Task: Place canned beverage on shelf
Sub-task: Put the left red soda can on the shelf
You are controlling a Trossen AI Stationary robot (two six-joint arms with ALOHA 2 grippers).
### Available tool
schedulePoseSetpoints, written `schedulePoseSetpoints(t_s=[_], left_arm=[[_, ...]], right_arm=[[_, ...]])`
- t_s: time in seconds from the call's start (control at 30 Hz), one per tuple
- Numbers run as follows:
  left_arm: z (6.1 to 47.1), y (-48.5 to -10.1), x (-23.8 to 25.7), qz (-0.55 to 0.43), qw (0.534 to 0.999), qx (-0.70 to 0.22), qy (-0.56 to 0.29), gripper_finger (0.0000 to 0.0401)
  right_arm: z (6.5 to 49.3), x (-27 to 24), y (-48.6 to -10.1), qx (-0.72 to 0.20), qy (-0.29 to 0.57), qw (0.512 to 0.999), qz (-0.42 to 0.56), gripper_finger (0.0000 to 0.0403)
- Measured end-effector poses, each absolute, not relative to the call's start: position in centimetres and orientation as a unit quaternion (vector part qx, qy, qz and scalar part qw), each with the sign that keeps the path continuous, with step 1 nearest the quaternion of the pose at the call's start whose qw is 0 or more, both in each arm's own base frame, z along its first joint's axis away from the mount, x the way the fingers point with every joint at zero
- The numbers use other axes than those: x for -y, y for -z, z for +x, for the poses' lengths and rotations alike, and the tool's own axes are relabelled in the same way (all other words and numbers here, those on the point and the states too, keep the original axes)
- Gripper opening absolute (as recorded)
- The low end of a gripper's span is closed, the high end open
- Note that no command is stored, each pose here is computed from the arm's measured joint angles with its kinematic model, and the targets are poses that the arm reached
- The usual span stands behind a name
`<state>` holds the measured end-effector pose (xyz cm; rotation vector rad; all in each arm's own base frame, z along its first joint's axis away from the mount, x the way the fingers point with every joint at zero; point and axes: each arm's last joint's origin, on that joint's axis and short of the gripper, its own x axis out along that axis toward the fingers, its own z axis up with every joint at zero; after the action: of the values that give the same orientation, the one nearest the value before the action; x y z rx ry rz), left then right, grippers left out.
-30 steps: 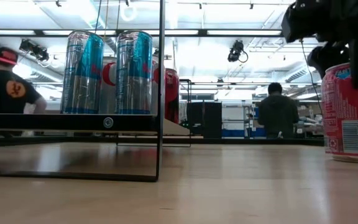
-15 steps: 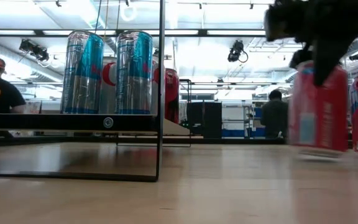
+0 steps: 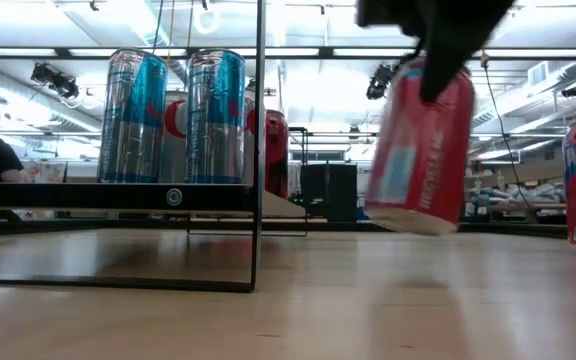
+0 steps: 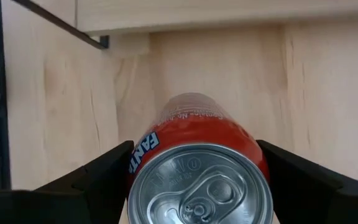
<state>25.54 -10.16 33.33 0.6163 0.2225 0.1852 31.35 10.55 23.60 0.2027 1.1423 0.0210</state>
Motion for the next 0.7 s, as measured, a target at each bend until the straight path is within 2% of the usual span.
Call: schedulePoseSetpoints(t_s=[0.37, 0.7], left_arm=[[23.4, -33.5, 10.3, 0.292, 0.943, -0.141, -0.070, 0.0249], [21.3, -33.8, 9.6, 0.244, 0.953, -0.167, -0.064, 0.0249]], right_arm=[[36.9, -12.4, -27.9, -0.541, -0.053, 0.839, 0.010, 0.0321], [40.6, -13.4, -28.7, -0.509, -0.077, 0.857, -0.030, 0.0322]])
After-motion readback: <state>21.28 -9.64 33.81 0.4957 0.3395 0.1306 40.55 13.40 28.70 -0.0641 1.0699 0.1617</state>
